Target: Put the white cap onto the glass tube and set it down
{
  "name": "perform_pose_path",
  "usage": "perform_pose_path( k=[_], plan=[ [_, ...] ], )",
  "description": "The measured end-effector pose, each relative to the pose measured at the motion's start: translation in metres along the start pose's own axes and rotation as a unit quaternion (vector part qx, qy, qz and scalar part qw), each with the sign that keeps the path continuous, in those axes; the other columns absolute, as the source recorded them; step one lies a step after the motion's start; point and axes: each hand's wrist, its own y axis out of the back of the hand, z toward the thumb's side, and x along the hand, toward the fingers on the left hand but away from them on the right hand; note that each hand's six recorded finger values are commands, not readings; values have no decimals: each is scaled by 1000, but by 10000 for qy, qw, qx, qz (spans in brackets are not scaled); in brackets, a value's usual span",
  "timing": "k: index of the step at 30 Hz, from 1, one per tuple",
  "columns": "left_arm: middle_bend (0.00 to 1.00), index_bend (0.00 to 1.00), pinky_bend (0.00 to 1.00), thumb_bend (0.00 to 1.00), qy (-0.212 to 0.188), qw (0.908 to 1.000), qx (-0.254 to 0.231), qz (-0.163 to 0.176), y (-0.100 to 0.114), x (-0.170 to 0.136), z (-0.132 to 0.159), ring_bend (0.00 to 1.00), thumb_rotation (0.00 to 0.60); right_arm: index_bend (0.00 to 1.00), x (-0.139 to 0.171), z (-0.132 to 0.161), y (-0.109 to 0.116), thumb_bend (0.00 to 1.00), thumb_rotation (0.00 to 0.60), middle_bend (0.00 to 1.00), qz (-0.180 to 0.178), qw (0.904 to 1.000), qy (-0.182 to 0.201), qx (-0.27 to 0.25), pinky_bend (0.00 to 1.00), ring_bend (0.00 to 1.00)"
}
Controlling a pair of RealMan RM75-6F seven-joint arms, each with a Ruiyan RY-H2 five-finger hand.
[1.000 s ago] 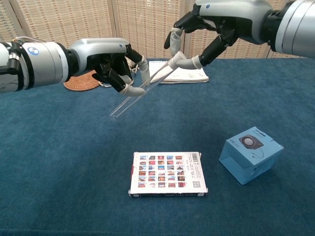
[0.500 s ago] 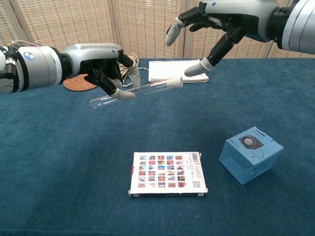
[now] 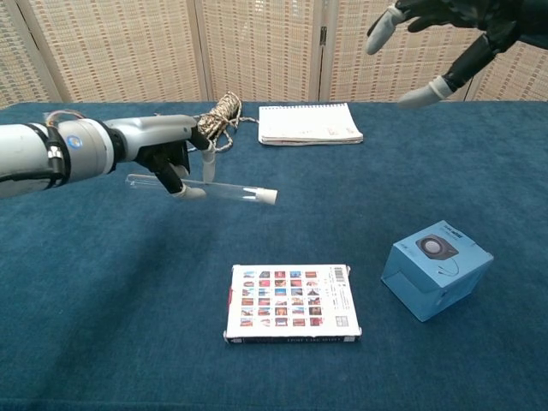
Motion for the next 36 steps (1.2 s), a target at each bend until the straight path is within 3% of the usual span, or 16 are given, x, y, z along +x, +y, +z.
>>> perform_pose_path(
  k=[13,19,24,33,36],
  plan=[
    [1000,532,1000,375,288,9991,292,-109,-25,33,9,953,600,299,15,-34,9,139,600,134,-73,9993,-369,-5,0,0],
    [1000,451,1000,375,315,9990,272,-187,-29,36,11,953,600,299,15,-38,7,138,600,135,-43,9992,-407,-23,0,0],
    [1000,364,1000,374,327,9989,237,-227,-28,35,10,953,600,299,14,-39,7,138,600,134,-43,9991,-417,-24,0,0],
    [1000,344,1000,375,293,9994,56,-178,-19,25,8,950,600,299,20,-42,12,142,600,135,-97,9987,-486,79,0,0],
    [993,344,1000,375,278,9995,-141,-81,-10,15,4,945,600,299,28,-48,16,185,600,135,-85,9979,-588,237,0,0]
  ],
)
